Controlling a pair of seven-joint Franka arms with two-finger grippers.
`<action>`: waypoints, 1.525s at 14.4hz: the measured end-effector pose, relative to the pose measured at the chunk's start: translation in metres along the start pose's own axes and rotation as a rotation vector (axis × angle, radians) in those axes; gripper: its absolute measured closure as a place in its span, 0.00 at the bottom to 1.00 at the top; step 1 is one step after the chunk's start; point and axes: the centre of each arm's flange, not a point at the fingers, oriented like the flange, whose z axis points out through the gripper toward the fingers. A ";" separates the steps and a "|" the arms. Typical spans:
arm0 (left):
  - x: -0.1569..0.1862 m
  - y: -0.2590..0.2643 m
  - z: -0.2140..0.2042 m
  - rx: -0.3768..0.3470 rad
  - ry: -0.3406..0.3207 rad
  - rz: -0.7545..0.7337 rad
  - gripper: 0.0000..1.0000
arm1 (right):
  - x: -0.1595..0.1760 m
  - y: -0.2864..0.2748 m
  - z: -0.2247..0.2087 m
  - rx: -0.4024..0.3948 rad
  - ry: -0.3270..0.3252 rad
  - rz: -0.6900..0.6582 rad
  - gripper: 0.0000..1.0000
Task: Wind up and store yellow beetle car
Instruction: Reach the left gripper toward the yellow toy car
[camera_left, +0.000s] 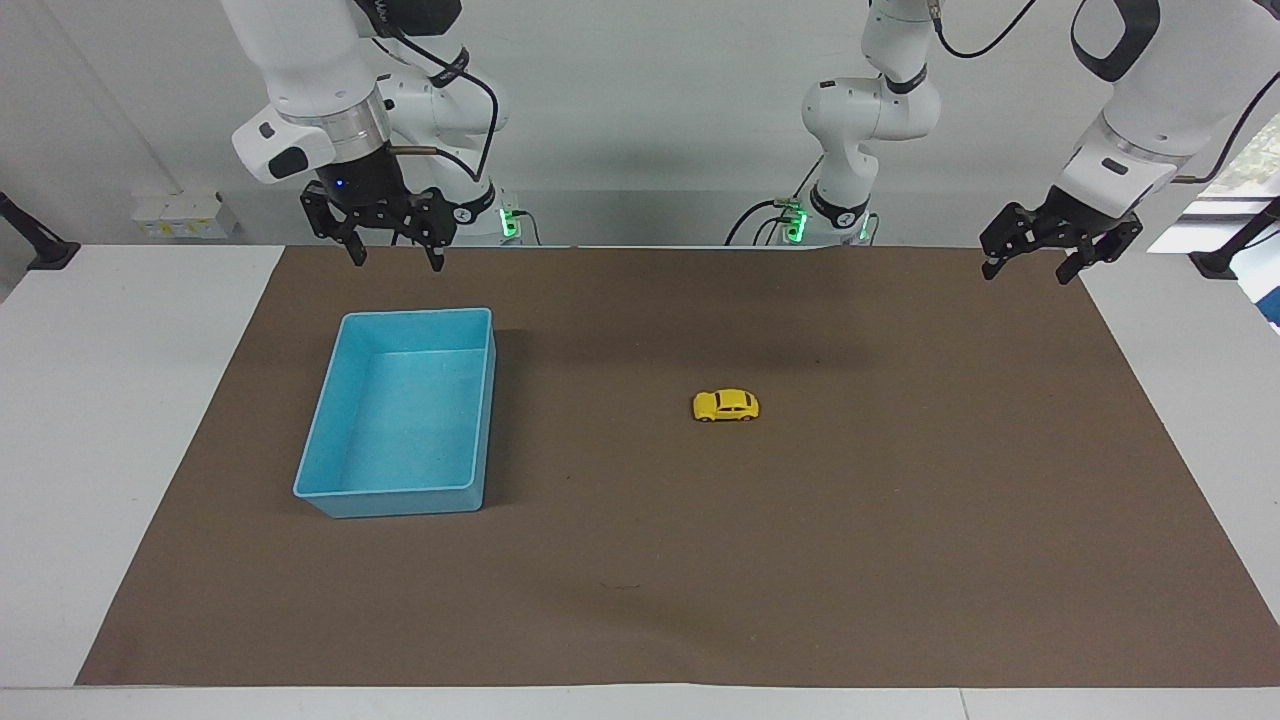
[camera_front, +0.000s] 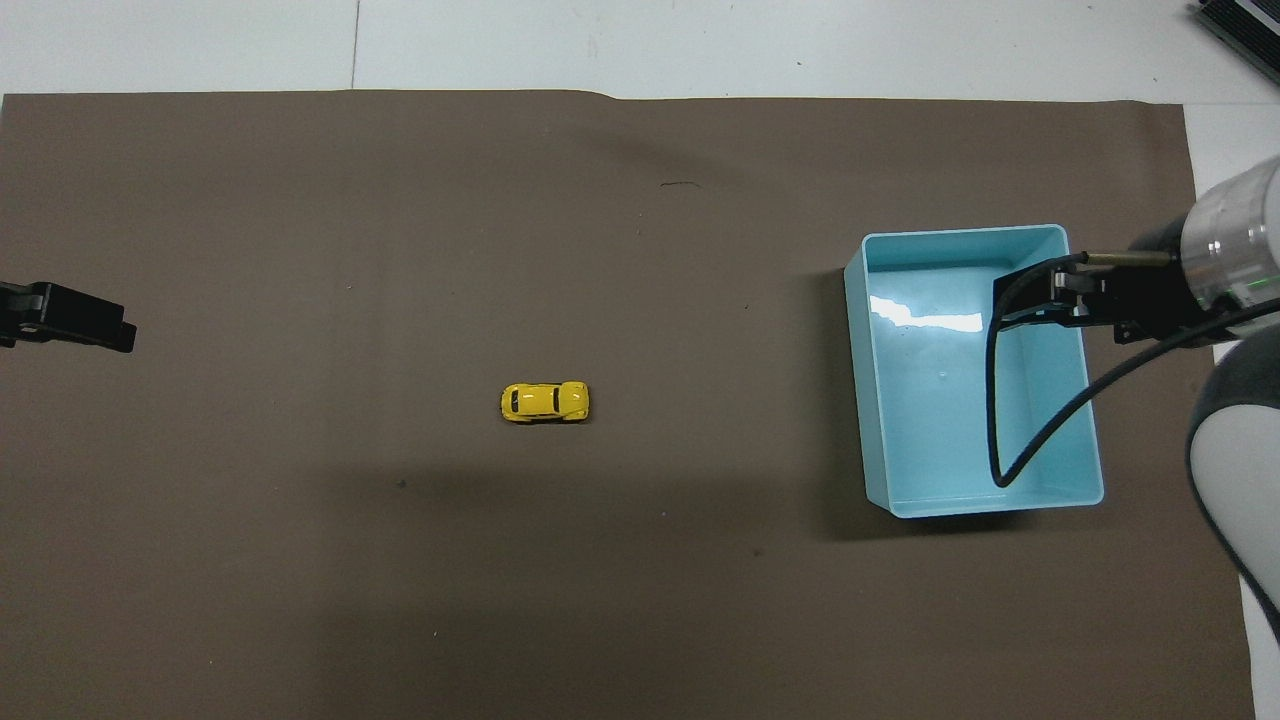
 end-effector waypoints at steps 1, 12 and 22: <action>0.000 0.000 0.000 0.000 -0.002 0.001 0.00 | 0.000 0.001 0.000 0.000 0.000 0.001 0.00; -0.001 0.003 -0.002 0.001 0.003 0.293 0.00 | 0.001 0.004 0.000 0.000 0.000 0.007 0.00; 0.000 0.097 0.006 0.002 -0.009 1.082 0.00 | 0.003 0.012 0.000 -0.001 0.000 0.022 0.00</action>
